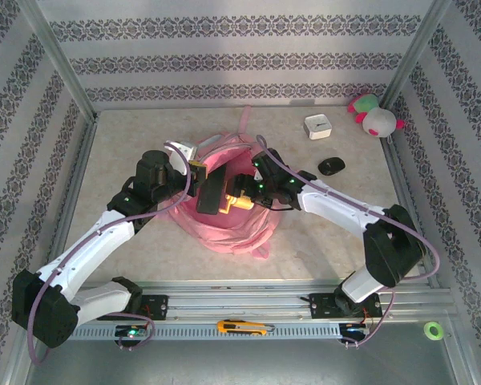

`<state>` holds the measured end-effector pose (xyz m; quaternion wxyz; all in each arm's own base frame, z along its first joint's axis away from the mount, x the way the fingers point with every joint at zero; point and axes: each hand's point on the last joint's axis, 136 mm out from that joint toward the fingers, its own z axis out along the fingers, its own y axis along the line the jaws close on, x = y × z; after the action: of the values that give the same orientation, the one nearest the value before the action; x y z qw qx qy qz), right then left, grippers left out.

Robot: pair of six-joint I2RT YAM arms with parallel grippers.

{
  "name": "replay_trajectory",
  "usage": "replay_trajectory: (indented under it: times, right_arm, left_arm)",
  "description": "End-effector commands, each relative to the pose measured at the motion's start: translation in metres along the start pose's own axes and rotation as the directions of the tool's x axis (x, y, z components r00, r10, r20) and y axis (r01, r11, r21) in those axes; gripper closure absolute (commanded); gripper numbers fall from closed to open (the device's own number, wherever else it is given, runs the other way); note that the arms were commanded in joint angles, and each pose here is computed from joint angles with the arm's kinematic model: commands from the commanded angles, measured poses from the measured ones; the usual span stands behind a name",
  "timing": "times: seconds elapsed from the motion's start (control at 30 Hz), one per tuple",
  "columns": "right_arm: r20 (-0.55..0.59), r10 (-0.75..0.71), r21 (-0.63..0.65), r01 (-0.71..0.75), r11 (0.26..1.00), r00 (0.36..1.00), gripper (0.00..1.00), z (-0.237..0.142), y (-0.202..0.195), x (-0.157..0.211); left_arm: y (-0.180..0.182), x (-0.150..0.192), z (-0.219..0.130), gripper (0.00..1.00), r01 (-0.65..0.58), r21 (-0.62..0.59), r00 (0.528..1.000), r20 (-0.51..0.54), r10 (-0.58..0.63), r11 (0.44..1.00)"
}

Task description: Pack books, pencil case, and school supplies into a backpack

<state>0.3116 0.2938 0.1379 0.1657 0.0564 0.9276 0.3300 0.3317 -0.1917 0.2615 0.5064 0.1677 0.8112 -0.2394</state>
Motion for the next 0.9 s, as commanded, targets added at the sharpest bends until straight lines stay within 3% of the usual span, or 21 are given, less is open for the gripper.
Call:
replay_trajectory:
  times: [0.0, 0.23, 0.3, 0.37, 0.4, 0.47, 0.57, 0.63, 0.77, 0.87]
  right_arm:
    - [0.12, 0.009, -0.051, -0.003, 0.999, 0.993, 0.07, -0.012, 0.02, -0.035]
    - [0.203, -0.039, -0.001, 0.04, 0.999, 0.978, 0.06, -0.055, 0.005, -0.034]
    - [0.24, -0.138, 0.023, 0.136, 0.99, 0.961, 0.08, -0.076, 0.011, -0.031]
    - [0.274, -0.272, 0.061, 0.265, 0.962, 0.923, 0.09, -0.1, 0.021, -0.027]
    - [0.282, -0.335, 0.083, 0.325, 0.942, 0.899, 0.09, -0.109, 0.025, -0.026]
    - [0.29, -0.501, 0.14, 0.482, 0.865, 0.815, 0.11, -0.128, 0.036, -0.022]
    - [0.231, -0.706, 0.215, 0.672, 0.708, 0.67, 0.14, -0.137, 0.046, -0.011]
    - [0.167, -0.778, 0.212, 0.749, 0.628, 0.606, 0.15, -0.133, 0.051, -0.003]
    - [0.041, -0.845, 0.16, 0.831, 0.533, 0.534, 0.2, -0.094, 0.056, 0.013]
    - [-0.079, -0.909, 0.099, 0.911, 0.401, 0.409, 0.26, -0.049, 0.054, 0.037]
  left_arm:
    - [-0.021, -0.063, -0.019, 1.0, -0.039, 0.071, 0.978, 0.209, 0.024, 0.997]
    - [-0.022, -0.04, -0.015, 0.97, -0.031, 0.094, 0.988, 0.151, 0.016, 0.995]
    - [-0.026, -0.025, -0.014, 0.81, -0.022, 0.126, 0.995, 0.097, 0.01, 0.992]
    - [-0.026, -0.008, -0.015, 0.54, 0.001, 0.132, 1.0, 0.031, -0.005, 0.991]
    - [-0.025, -0.004, -0.018, 0.46, 0.017, 0.124, 1.0, 0.013, -0.019, 0.992]
    - [-0.02, 0.001, -0.027, 0.35, 0.045, 0.084, 0.999, -0.001, -0.045, 0.995]
    - [-0.007, 0.004, -0.045, 0.29, 0.077, -0.002, 0.997, -0.001, -0.077, 0.997]
    - [0.001, 0.01, -0.053, 0.29, 0.106, -0.038, 0.994, -0.024, -0.107, 0.994]
    - [0.028, 0.035, -0.056, 0.28, 0.195, -0.153, 0.973, -0.095, -0.211, 0.969]
    - [0.045, 0.053, -0.053, 0.28, 0.297, -0.209, 0.939, -0.111, -0.324, 0.932]
